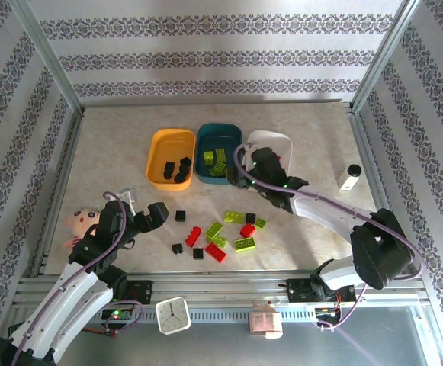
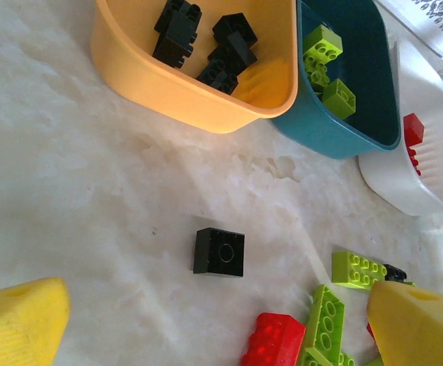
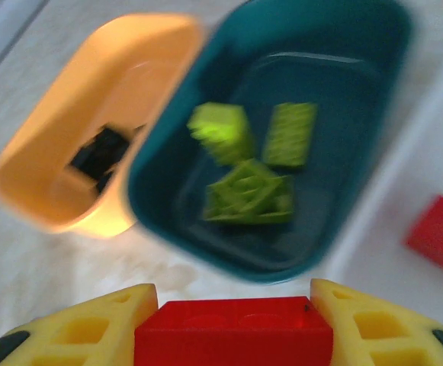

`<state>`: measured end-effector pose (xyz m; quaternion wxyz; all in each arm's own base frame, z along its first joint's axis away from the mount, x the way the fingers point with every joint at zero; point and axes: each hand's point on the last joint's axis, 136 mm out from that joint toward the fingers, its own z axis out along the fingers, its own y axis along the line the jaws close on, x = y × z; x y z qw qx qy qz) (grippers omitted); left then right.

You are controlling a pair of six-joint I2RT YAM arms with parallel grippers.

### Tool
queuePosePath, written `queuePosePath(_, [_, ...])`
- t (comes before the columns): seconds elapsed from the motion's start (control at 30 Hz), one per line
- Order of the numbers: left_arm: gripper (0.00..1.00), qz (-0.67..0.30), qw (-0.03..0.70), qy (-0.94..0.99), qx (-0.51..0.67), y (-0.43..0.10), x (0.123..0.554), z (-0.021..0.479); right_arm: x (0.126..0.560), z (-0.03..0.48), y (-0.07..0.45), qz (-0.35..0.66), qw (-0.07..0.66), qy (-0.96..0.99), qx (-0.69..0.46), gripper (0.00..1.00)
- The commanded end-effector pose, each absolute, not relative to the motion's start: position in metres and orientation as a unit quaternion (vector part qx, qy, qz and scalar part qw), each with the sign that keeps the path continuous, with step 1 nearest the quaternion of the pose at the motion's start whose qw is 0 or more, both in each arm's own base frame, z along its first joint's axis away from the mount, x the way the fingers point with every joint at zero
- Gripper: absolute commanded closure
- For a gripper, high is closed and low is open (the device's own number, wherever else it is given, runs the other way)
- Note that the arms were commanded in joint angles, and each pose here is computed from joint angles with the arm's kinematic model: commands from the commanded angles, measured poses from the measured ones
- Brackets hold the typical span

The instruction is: Sort the legos into containers by color

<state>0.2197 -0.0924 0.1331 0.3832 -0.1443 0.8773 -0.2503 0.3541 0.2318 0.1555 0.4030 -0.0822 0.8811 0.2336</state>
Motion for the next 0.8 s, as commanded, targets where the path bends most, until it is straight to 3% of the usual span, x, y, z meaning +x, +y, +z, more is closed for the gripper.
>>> queuePosePath(0.0, [0.00, -0.268, 0.393, 0.869, -0.139, -0.098, 0.222, 0.140, 0.374, 0.135, 0.194, 0.188, 0.381, 0.905, -0.002, 0.60])
queuePosePath(0.27, [0.00, -0.291, 0.399, 0.859, -0.136, -0.103, 0.221, 0.144, 0.409, 0.095, 0.147, 0.116, 0.347, 0.928, 0.076, 0.55])
queuePosePath(0.43, [0.00, -0.296, 0.399, 0.859, -0.127, -0.106, 0.222, 0.144, 0.420, 0.092, 0.140, 0.093, 0.338, 0.932, 0.086, 0.33])
queuePosePath(0.53, [0.00, -0.295, 0.392, 0.864, -0.109, -0.110, 0.222, 0.143, 0.422, 0.100, 0.139, 0.092, 0.345, 0.930, 0.085, 0.26])
queuePosePath(0.77, [0.16, -0.309, 0.314, 0.897, -0.040, -0.145, 0.219, 0.125, 0.400, 0.116, 0.150, 0.127, 0.361, 0.921, 0.075, 0.24])
